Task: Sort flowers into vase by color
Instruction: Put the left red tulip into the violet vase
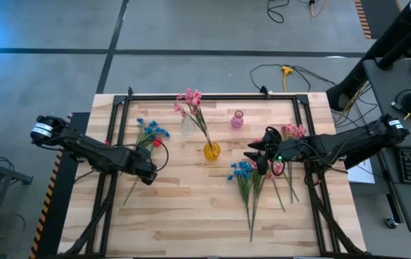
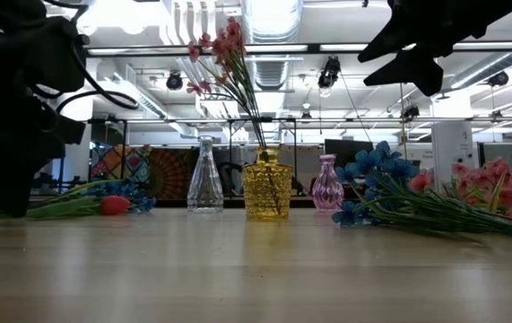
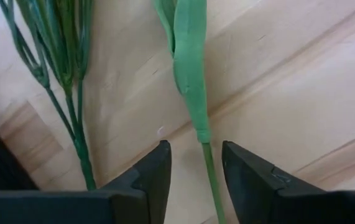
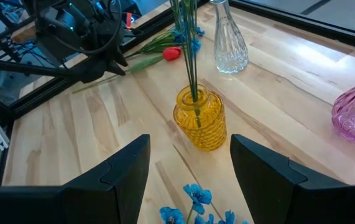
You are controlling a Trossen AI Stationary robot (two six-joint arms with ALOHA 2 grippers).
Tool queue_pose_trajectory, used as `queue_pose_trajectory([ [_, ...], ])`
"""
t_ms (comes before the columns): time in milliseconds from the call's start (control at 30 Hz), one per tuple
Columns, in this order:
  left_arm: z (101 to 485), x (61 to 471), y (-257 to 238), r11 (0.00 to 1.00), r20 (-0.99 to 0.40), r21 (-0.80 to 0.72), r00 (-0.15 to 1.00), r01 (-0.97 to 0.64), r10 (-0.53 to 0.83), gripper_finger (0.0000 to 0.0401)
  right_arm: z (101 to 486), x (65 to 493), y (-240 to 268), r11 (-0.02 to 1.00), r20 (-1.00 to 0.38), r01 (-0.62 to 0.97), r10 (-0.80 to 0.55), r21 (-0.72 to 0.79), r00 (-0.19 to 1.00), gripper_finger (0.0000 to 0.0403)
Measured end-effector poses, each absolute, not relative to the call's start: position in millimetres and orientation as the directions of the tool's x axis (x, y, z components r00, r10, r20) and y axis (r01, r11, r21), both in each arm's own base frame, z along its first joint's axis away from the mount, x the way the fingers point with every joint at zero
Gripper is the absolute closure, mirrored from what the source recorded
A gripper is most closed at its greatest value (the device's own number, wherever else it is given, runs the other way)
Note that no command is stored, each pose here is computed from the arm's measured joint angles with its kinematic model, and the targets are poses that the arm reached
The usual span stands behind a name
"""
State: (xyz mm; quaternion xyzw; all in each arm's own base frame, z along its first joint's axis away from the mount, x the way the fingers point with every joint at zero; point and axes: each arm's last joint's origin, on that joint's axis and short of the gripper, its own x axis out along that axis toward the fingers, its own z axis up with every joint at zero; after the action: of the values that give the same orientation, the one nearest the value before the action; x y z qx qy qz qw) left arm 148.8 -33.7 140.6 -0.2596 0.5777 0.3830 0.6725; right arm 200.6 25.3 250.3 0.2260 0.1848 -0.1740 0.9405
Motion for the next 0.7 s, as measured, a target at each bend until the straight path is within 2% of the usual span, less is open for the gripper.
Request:
queue_pose_trajectory([
  [200, 134.1, 148.7, -33.6, 0.571, -0.976, 0.057, 0.075, -0.819, 0.206, 0.0310, 250.3, 200.6, 25.3, 0.838, -0.426, 0.411, -0.244, 0.360, 0.871, 0.0188],
  [467, 134.0, 149.4, -33.8, 0.566, -0.976, 0.047, 0.083, -0.823, 0.203, 0.0389, 250.3, 200.6, 25.3, 0.837, -0.426, 0.411, -0.244, 0.361, 0.871, 0.0188],
  [700, 134.5, 148.8, -33.6, 0.567, -0.976, 0.048, 0.083, -0.823, 0.203, 0.0400, 250.2, 200.6, 25.3, 0.837, -0.427, 0.411, -0.244, 0.361, 0.871, 0.0188],
])
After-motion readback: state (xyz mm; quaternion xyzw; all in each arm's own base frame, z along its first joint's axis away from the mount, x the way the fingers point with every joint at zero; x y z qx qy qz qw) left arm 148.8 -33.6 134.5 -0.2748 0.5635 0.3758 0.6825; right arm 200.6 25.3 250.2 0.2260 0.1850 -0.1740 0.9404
